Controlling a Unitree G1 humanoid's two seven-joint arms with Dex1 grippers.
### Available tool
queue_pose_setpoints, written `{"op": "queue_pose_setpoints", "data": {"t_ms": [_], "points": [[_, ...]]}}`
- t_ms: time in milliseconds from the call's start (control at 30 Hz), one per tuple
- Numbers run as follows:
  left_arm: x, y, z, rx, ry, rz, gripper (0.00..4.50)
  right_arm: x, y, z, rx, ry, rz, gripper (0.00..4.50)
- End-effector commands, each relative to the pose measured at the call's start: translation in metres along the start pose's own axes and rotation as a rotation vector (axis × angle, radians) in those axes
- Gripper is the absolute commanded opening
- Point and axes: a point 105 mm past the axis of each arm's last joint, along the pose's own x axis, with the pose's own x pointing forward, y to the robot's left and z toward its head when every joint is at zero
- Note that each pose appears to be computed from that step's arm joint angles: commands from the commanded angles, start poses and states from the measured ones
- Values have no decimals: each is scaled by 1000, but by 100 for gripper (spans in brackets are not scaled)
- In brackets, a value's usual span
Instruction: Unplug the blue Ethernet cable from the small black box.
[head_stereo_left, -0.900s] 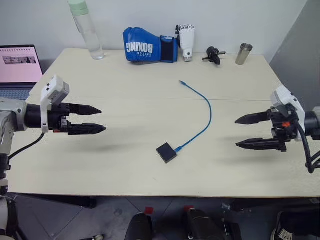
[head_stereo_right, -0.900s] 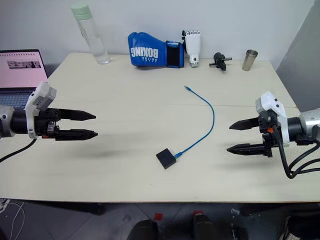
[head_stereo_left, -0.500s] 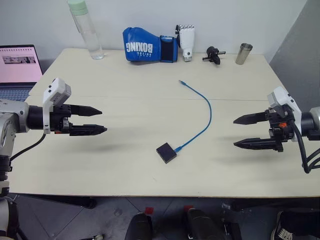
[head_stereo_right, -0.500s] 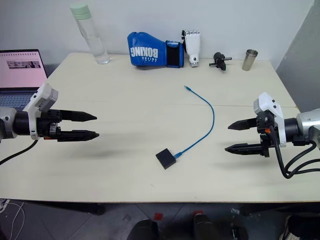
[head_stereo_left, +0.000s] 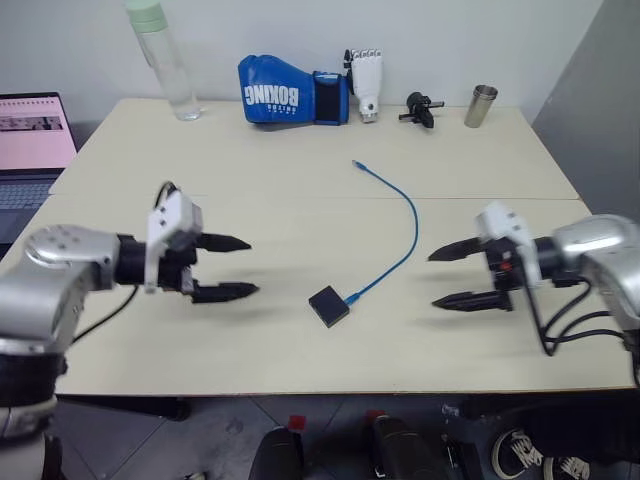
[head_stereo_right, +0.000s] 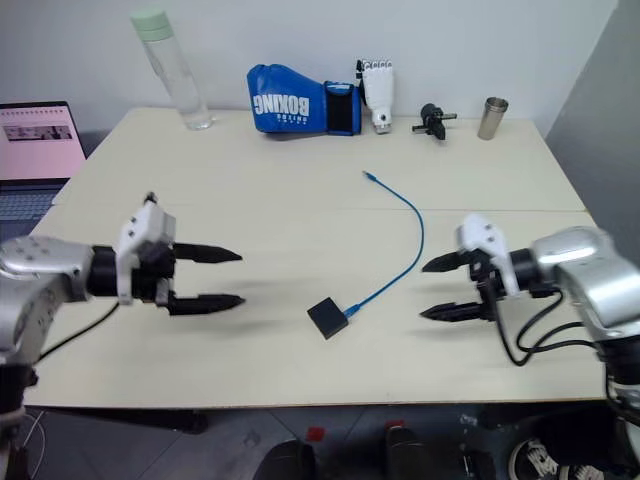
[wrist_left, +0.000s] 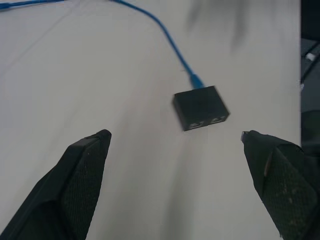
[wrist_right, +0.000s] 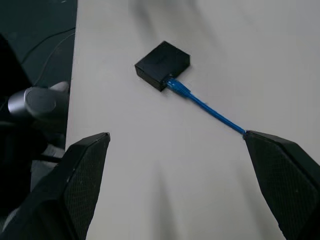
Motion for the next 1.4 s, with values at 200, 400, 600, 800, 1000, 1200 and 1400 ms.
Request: {"op": "queue_pose_setpoints", "data": {"t_ms": [200,400,600,800,1000,1200,1400], "points": [[20,-42,-7,14,-99,209,446,46,-20,0,-182,45,145,450],[28,-58,-30,-17,-96,340,446,78,-30,-4,-237,84,242,450],[31,-72,-38,-43,-98,331,446,97,-38,-5,-256,101,267,450],[28,-71,-40,-30,-80,320,446,102,-39,-29,-278,212,291,450],[30,-69,-40,-21,-77,297,450,96,-50,-32,-269,246,253,331],[30,-61,-35,-5,-89,289,450,101,-51,-23,-255,206,245,180],[31,-53,-32,6,-97,283,450,106,-50,-20,-237,172,244,32]]}}
